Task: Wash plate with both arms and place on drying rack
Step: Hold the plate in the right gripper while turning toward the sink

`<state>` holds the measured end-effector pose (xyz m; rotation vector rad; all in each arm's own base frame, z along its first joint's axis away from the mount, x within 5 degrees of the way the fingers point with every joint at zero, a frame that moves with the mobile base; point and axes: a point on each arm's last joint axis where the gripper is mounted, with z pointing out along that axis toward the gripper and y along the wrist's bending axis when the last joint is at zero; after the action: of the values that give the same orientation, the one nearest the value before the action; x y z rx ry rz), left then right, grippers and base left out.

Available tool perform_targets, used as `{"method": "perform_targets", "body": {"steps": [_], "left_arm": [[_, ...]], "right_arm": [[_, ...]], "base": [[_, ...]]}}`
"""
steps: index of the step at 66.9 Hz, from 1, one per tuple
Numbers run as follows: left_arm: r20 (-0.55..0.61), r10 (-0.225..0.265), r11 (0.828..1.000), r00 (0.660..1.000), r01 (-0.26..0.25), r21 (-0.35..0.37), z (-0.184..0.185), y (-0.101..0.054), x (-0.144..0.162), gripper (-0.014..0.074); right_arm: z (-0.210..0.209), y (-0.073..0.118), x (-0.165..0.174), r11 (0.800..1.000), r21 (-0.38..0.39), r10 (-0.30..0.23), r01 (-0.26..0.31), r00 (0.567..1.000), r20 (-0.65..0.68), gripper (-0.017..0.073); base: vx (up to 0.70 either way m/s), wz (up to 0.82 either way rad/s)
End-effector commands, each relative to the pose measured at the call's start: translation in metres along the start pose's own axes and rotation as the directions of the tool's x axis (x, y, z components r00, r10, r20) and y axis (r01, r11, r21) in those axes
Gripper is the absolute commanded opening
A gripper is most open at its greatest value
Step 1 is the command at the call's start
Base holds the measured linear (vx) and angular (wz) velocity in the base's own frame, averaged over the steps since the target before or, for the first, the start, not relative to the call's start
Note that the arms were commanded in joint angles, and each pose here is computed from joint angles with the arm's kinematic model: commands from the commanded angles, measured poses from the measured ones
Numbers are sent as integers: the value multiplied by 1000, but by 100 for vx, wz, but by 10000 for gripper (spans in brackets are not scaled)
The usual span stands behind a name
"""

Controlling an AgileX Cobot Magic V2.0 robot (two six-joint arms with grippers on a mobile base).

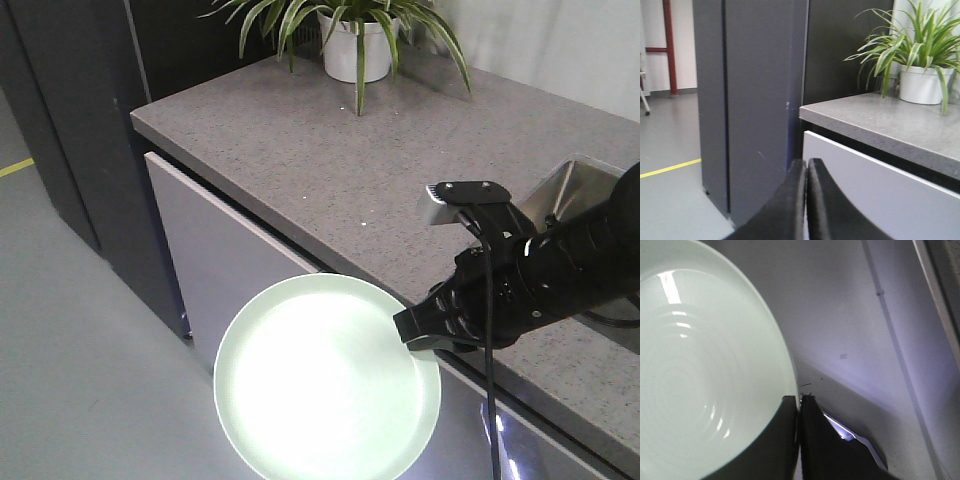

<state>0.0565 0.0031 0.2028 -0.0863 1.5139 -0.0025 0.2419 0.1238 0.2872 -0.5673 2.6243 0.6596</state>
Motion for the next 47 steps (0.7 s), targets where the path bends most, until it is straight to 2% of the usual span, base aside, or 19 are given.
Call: {"method": "perform_targets", "body": {"steps": [1,47], "left_arm": [[116,-1,1000,993,0,8,-3,-1,-17,-6],[116,-1,1000,993,0,8,-3,-1,-17,-6]], "right_arm": [[-15,7,-8,1000,-17,-7,9,996,86,-1],[-15,7,-7,1000,-18,-7,9,996,83,-1]], "base": [[8,-26],[8,-29]]}}
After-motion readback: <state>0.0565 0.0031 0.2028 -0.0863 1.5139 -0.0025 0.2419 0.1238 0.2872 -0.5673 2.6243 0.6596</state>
